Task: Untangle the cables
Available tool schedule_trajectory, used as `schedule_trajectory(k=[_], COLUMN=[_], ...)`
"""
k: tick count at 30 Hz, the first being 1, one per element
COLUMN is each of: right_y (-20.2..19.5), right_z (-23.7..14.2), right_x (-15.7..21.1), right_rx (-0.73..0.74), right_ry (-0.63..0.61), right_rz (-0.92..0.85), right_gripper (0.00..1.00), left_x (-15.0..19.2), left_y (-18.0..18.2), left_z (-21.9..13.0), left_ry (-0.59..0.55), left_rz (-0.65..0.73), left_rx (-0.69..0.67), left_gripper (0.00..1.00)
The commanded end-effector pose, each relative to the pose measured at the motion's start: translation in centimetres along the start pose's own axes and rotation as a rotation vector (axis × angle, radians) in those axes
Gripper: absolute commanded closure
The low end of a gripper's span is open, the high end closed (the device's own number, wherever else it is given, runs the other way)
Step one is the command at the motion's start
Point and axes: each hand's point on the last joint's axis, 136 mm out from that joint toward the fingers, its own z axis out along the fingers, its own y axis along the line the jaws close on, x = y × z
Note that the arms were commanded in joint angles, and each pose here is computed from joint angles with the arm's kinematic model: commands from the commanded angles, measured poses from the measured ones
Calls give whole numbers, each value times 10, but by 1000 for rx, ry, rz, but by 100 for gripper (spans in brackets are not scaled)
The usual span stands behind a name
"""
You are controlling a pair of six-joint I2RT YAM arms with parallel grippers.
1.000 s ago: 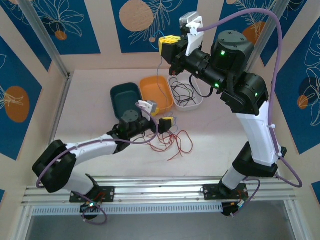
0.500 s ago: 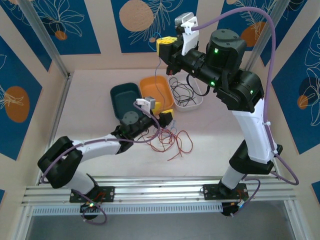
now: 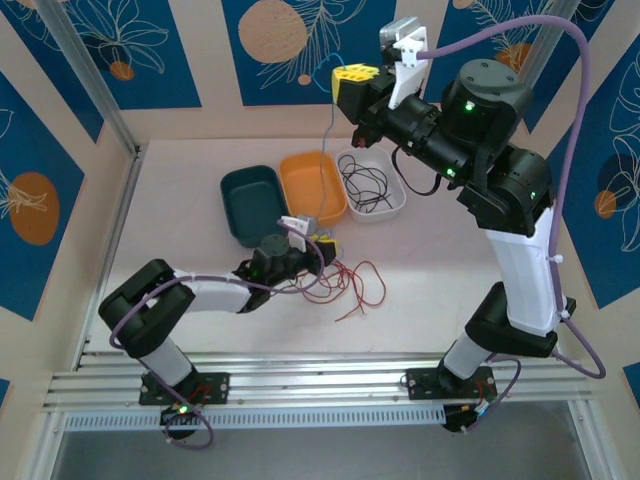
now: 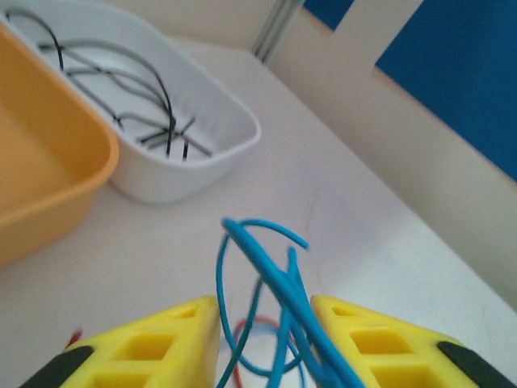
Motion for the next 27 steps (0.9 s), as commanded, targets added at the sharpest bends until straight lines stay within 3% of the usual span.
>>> schedule_trajectory(k=[1, 8, 12, 20, 23, 27], right_y=[-8, -14, -13, -17, -20, -25], right_z=[-25, -46, -63, -81, -89, -108], right_x=[-36, -64, -88, -107, -115, -128], right_rx=[43, 80, 85, 119, 143, 182], right_ry=[-119, -215, -305, -376, -404, -450], right_rz=[-30, -76, -113, -151, -178, -199], right_gripper=[100, 100, 100, 100, 100, 100], left_x=[29, 55, 69, 87, 93, 95], left_y=[5, 20, 30, 45, 53, 55], left_z=[-4, -8, -7, -12, -14, -14], left_ry=[80, 133, 159, 182, 199, 206], left_rz=[-14, -27, -38, -68, -75, -78], left_rx=[6, -35, -64, -108, -147, -156], left_gripper=[71, 69, 81, 89, 99, 100])
